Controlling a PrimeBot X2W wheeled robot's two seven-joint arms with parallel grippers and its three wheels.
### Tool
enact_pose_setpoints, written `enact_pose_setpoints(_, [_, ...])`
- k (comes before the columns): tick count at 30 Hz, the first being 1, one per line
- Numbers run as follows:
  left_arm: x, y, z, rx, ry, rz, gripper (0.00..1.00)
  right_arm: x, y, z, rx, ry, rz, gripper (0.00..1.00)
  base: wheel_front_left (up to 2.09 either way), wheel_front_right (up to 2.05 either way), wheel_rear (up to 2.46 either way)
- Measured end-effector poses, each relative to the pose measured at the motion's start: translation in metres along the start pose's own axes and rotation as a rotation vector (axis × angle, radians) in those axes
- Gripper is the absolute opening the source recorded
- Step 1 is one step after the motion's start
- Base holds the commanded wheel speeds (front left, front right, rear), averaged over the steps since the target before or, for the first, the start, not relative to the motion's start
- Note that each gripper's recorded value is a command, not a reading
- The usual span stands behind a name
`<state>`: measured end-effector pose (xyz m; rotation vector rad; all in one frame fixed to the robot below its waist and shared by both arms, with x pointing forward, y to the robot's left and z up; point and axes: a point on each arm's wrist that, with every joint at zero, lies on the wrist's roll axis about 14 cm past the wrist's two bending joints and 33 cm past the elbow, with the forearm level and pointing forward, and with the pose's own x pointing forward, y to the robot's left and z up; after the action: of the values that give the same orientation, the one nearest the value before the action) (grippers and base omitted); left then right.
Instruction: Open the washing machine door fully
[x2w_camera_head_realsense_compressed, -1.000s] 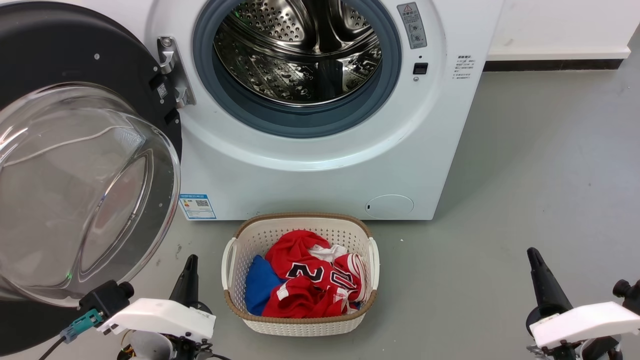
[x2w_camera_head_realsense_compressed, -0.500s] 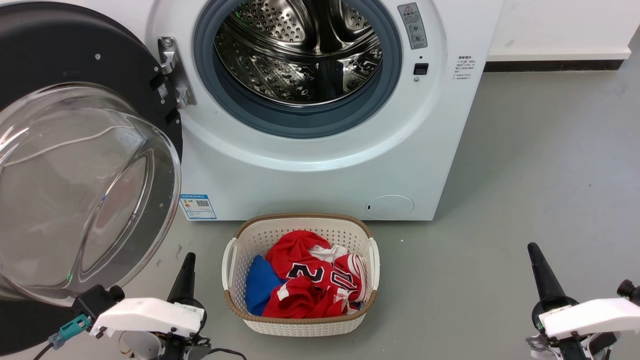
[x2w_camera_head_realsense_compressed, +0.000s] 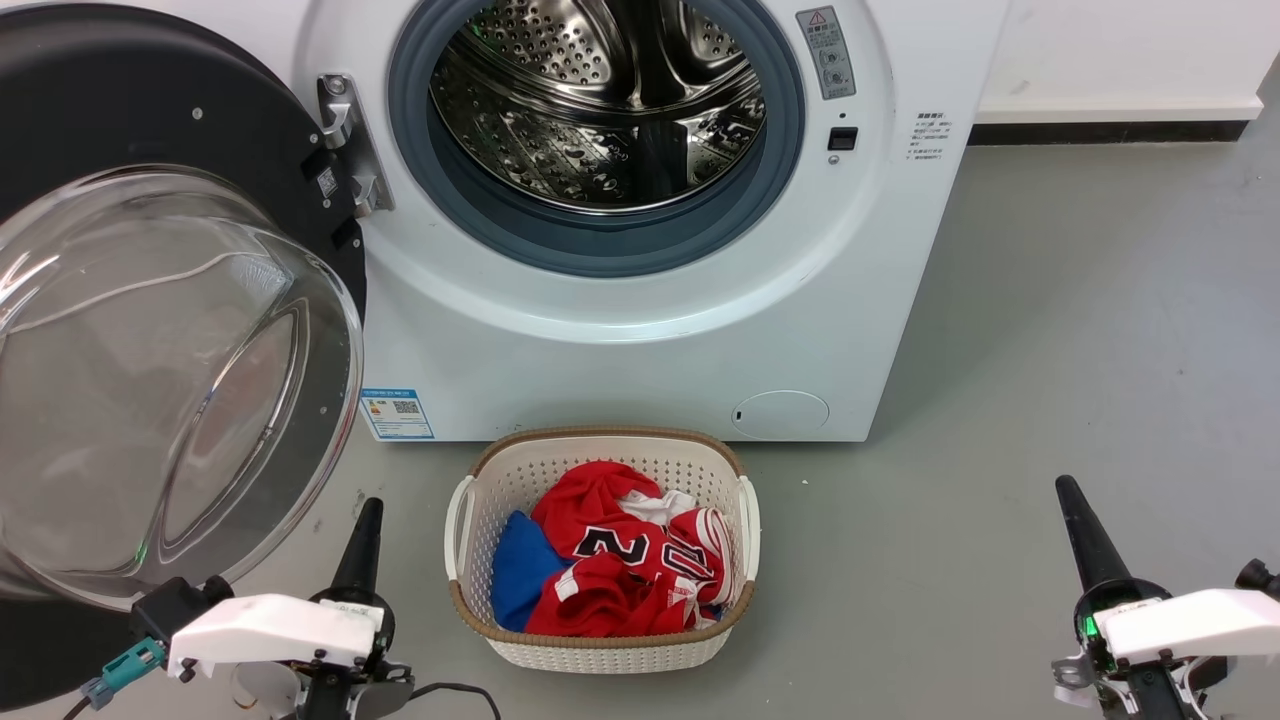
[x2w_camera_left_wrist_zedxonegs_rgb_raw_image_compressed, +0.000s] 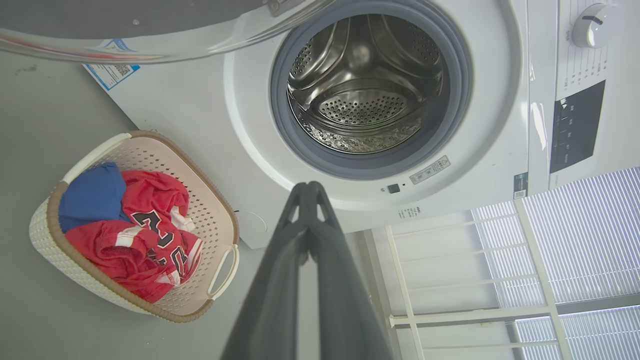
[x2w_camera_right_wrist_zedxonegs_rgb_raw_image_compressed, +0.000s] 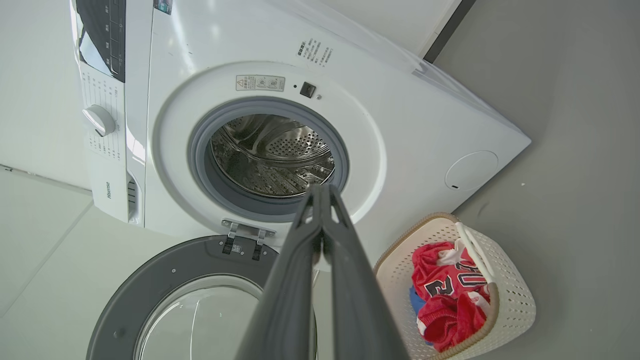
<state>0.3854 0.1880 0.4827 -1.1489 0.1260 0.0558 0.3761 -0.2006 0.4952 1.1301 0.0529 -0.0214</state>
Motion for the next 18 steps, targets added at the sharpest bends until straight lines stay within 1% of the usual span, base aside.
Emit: enact_pose_setpoints(18, [0.0004,-0.005,0.0061,-0.168,-0.012,-0.034,0.0,0.0033,0.0015,0.0005,0.168,-0.005,0.008,0.0,0.0,0.0,0.0])
